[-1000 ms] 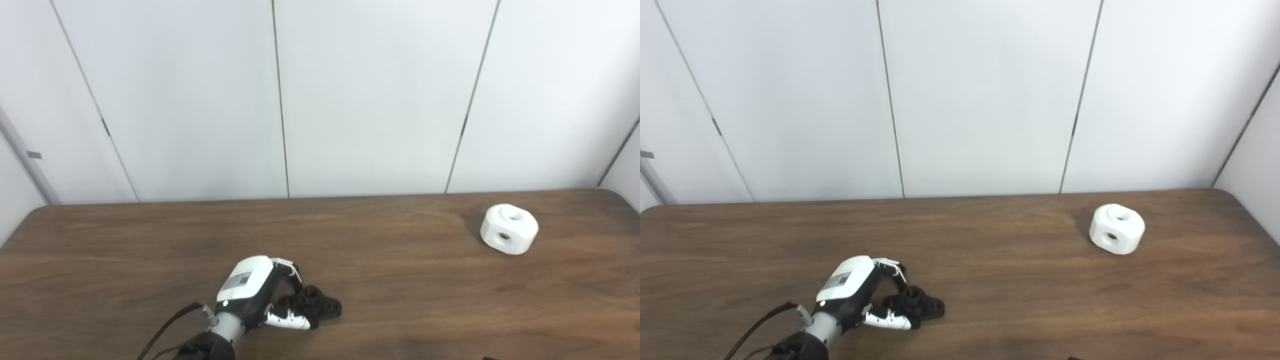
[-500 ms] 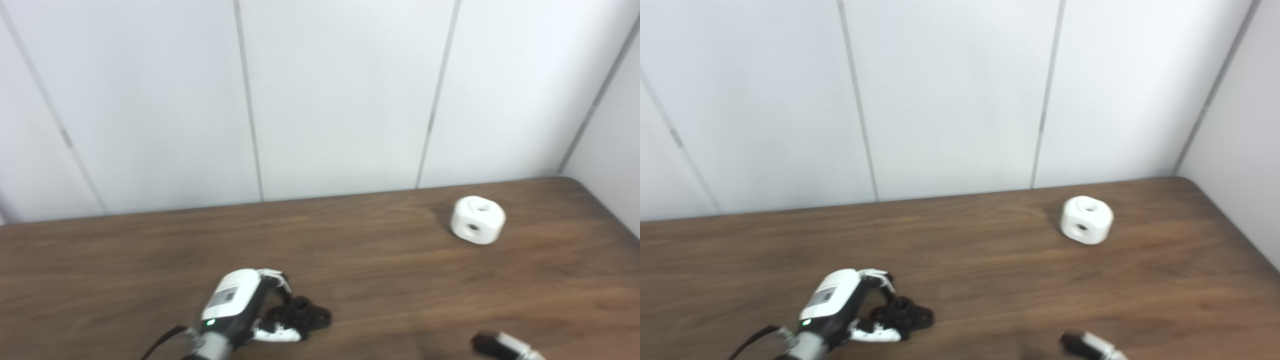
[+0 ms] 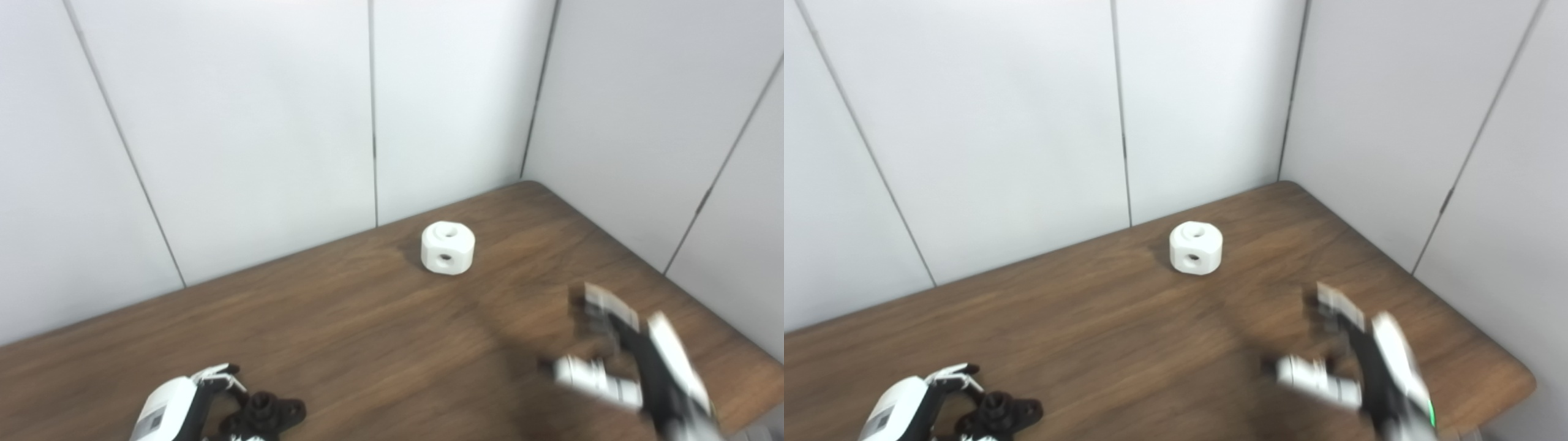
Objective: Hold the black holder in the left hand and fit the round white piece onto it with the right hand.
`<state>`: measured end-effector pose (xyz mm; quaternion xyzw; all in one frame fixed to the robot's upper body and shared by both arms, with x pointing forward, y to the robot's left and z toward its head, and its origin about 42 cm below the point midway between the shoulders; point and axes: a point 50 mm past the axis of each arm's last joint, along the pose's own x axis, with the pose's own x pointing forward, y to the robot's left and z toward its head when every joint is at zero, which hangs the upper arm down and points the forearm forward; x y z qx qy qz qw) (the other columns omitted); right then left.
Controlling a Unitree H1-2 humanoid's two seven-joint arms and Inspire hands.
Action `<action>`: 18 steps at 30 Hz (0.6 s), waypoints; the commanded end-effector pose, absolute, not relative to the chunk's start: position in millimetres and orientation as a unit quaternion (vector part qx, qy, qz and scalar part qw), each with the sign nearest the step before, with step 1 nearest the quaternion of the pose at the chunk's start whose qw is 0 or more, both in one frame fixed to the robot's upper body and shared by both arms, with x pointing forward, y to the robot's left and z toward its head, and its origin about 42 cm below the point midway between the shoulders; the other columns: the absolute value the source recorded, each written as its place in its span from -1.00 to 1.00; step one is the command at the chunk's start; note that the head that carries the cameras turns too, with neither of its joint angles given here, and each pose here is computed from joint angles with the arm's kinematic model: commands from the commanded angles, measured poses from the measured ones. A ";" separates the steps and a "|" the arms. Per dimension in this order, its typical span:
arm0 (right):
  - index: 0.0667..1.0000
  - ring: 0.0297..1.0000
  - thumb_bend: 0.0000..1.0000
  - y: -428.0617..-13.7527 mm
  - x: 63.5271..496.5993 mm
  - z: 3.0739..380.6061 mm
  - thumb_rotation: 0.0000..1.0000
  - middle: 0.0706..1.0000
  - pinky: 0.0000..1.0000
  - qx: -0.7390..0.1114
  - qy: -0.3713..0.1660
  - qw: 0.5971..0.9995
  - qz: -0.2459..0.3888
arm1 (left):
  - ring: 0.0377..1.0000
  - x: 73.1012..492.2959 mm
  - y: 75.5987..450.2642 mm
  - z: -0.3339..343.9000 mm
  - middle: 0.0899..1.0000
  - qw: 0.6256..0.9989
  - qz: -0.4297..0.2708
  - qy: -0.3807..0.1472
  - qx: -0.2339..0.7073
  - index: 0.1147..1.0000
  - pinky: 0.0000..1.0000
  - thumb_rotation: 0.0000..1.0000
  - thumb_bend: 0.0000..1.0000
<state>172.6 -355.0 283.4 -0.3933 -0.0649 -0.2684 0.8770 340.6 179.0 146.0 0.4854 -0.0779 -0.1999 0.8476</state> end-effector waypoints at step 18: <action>0.96 0.93 1.00 -387.1 268.9 326.3 0.30 1.00 0.40 -0.507 0.026 0.842 -0.184 | 0.68 351.4 190.2 154.6 0.62 0.839 -0.233 -0.069 0.486 -0.17 0.53 -0.92 0.03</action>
